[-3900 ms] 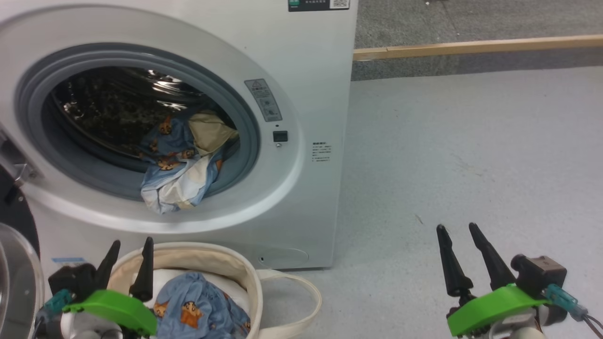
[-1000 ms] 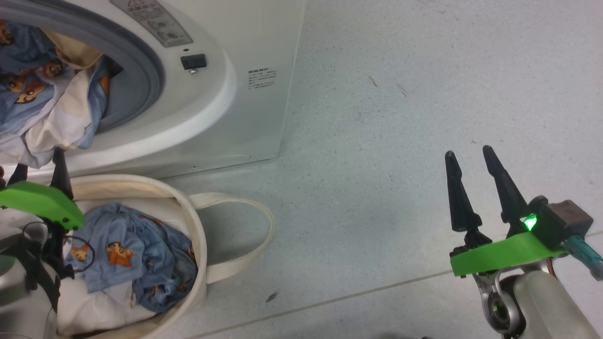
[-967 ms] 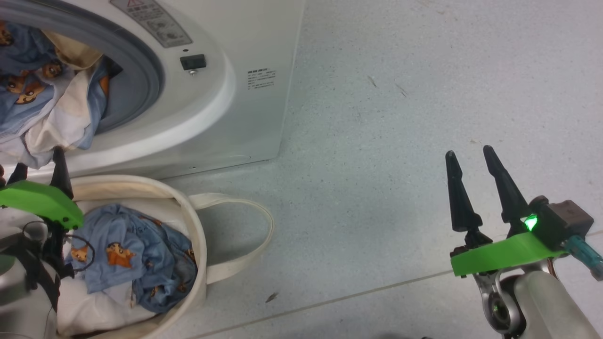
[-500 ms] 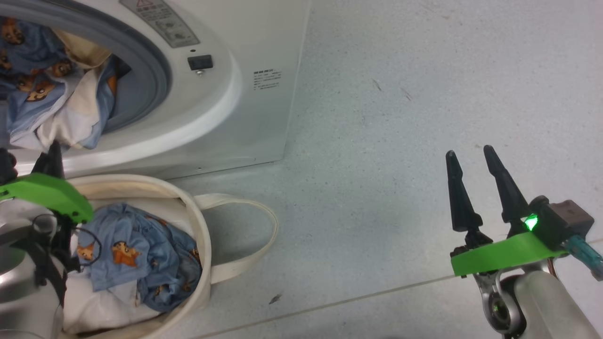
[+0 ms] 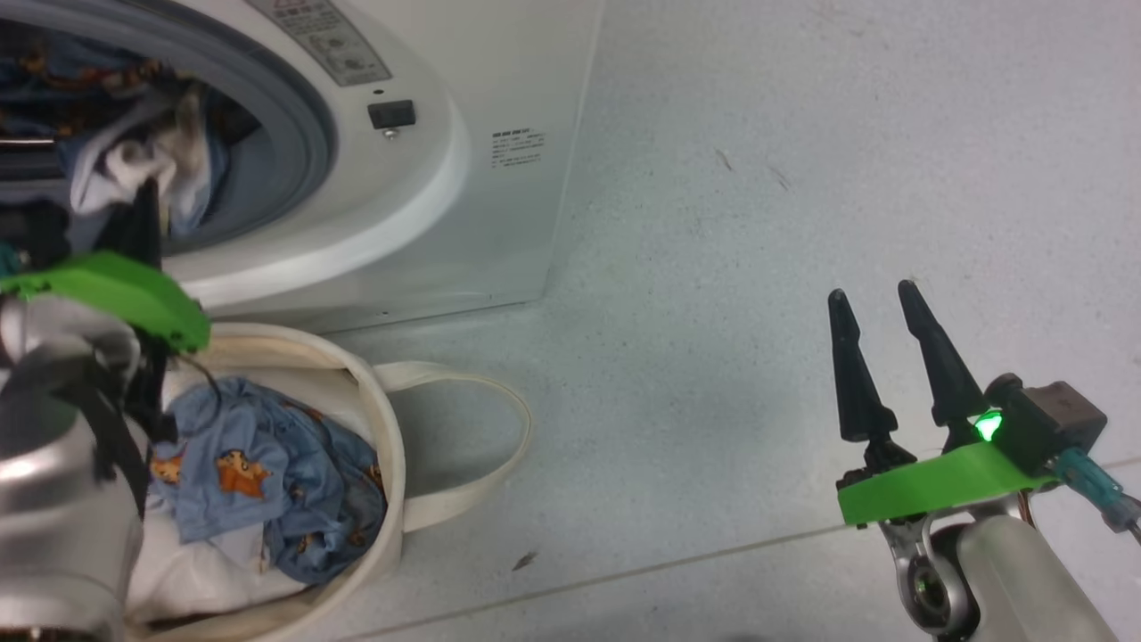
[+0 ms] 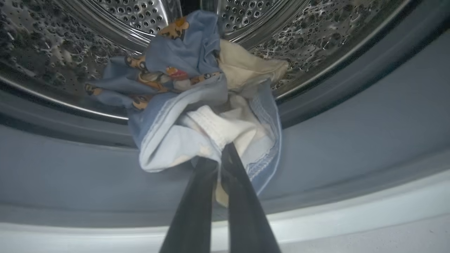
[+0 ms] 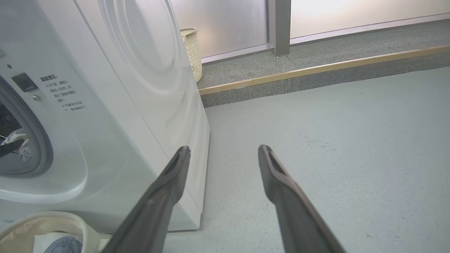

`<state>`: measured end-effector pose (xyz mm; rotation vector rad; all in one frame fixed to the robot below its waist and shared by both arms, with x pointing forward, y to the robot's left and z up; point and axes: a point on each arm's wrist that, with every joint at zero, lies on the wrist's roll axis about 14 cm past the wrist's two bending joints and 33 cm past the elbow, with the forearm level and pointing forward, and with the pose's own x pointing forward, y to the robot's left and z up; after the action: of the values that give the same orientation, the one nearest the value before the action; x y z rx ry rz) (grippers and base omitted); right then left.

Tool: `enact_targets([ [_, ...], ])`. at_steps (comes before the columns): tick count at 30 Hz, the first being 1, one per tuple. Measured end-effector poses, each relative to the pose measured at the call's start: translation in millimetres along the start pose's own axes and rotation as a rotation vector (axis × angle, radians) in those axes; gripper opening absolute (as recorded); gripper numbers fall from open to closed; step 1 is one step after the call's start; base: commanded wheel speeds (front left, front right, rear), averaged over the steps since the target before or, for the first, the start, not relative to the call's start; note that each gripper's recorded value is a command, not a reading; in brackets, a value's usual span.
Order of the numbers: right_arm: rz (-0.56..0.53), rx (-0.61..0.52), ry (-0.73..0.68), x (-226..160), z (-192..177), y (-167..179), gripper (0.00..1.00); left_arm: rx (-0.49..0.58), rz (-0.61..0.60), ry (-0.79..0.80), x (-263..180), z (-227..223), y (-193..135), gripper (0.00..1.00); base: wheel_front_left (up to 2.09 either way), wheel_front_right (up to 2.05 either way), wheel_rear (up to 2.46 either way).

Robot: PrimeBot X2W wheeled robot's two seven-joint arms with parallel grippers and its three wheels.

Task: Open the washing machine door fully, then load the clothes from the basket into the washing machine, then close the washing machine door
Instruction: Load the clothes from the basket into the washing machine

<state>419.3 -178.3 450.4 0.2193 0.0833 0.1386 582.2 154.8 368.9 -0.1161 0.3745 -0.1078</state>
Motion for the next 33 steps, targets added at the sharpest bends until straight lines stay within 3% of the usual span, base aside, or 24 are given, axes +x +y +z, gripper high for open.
enact_targets([
  [11,-0.065,-0.041,0.041,3,-14,-26,1.00,0.036,-0.002,-0.042,62,36,-6,0.00,0.00,0.00,0.00],
  [16,-0.094,-0.056,0.068,4,-24,-37,1.00,0.011,-0.007,-0.188,88,78,-10,0.00,0.00,0.00,0.00],
  [20,-0.105,-0.045,0.082,4,-31,-38,1.00,0.018,-0.016,-0.162,93,60,-13,0.00,0.00,0.00,0.00],
  [21,-0.105,-0.043,0.081,4,-31,-37,1.00,0.019,-0.013,-0.142,92,53,-12,0.38,0.00,0.00,0.00],
  [22,-0.105,-0.041,0.079,5,-31,-37,1.00,0.025,-0.011,-0.125,91,47,-11,0.63,0.00,0.00,0.00],
  [25,-0.104,-0.041,0.074,5,-29,-36,1.00,0.040,-0.002,-0.083,89,35,-7,0.96,0.00,0.00,0.00],
  [26,-0.104,-0.041,0.071,5,-28,-36,1.00,0.040,0.002,-0.070,87,32,-6,1.00,0.00,0.00,0.00],
  [33,-0.103,-0.041,0.051,2,-20,-34,1.00,0.041,0.029,0.106,78,9,-1,1.00,0.00,0.00,0.00],
])
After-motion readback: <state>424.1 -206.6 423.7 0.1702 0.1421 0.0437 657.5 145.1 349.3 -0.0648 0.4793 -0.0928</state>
